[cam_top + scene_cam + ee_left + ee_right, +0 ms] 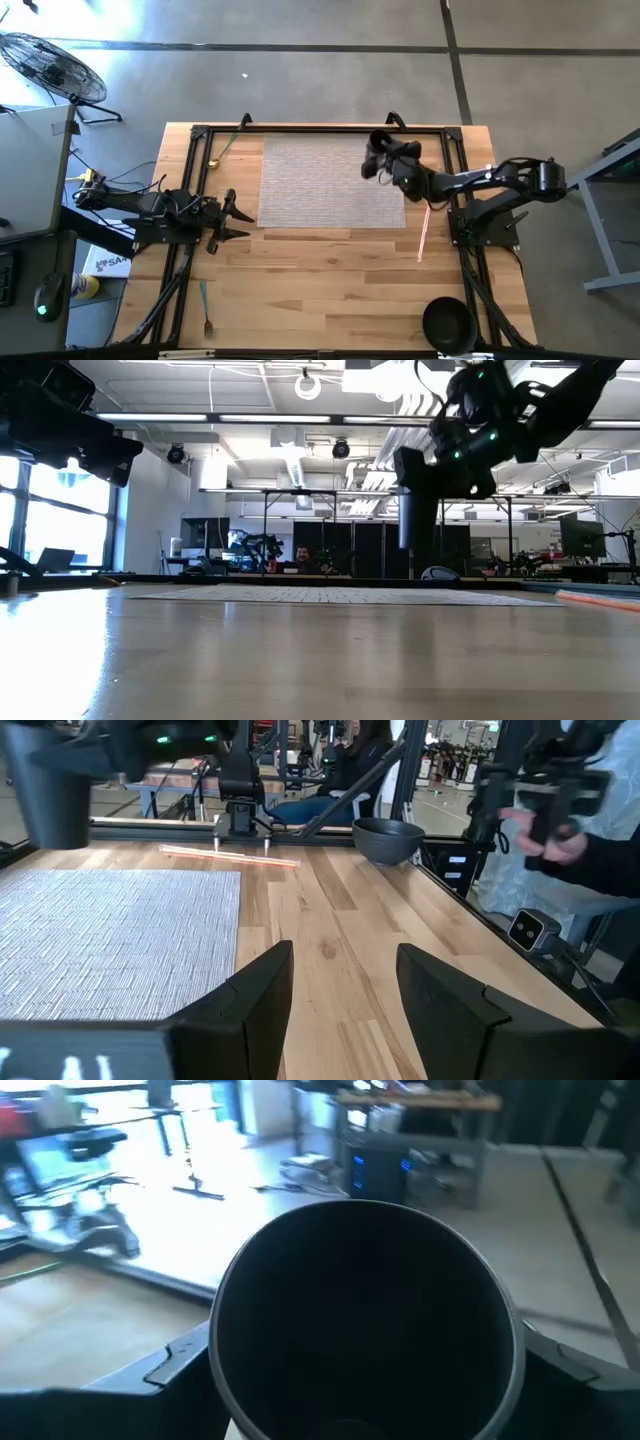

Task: Pick & Place Utensil
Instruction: Put the black cup on the gray mat

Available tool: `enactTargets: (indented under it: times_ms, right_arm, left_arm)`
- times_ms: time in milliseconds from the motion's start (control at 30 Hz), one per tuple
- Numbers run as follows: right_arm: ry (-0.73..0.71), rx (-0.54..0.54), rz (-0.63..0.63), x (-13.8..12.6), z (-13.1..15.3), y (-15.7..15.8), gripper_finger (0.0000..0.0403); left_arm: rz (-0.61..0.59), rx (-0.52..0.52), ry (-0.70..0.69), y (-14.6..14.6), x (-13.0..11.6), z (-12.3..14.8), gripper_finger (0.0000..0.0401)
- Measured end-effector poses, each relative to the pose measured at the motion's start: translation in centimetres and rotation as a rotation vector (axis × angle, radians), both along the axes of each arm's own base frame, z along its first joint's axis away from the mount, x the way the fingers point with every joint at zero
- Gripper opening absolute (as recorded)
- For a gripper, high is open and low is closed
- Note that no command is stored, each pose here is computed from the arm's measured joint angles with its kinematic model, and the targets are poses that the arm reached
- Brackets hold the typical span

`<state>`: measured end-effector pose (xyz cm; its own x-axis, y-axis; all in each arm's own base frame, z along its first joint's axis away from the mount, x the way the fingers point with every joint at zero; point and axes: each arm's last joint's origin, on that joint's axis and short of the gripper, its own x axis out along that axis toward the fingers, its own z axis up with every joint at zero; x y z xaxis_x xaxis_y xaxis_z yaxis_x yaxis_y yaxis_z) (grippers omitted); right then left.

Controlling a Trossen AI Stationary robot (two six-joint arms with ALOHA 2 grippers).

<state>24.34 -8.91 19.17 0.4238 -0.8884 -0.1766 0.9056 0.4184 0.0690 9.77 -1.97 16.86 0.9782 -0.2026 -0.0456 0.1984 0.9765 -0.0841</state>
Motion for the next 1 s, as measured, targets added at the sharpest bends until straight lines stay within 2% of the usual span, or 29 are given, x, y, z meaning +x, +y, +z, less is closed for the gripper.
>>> enactTargets:
  times_ms: [200,367,633,767,1000]
  right_arm:
    - [0.006,0.07,-0.171,-1.3,-2.1,-4.3,0.0322]
    - [0.014,0.094,-0.245,-1.9,-3.5,-6.4,0.0322]
    - [0.002,0.106,-0.264,-1.9,-5.9,-8.3,0.0321]
    - [-0.012,0.078,-0.244,-1.8,-6.1,-8.9,0.0321]
    - [-0.013,0.094,-0.218,-2.2,-6.2,-9.5,0.0329]
  left_arm:
    - [0.0,0.0,0.0,0.0,0.0,0.0,0.0177]
    - [0.0,0.0,0.0,0.0,0.0,0.0,0.0177]
    - [0.0,0.0,0.0,0.0,0.0,0.0,0.0177]
    - [0.0,0.0,0.001,0.0,0.0,0.0,0.0177]
    - [0.0,0.0,0.0,0.0,0.0,0.0,0.0177]
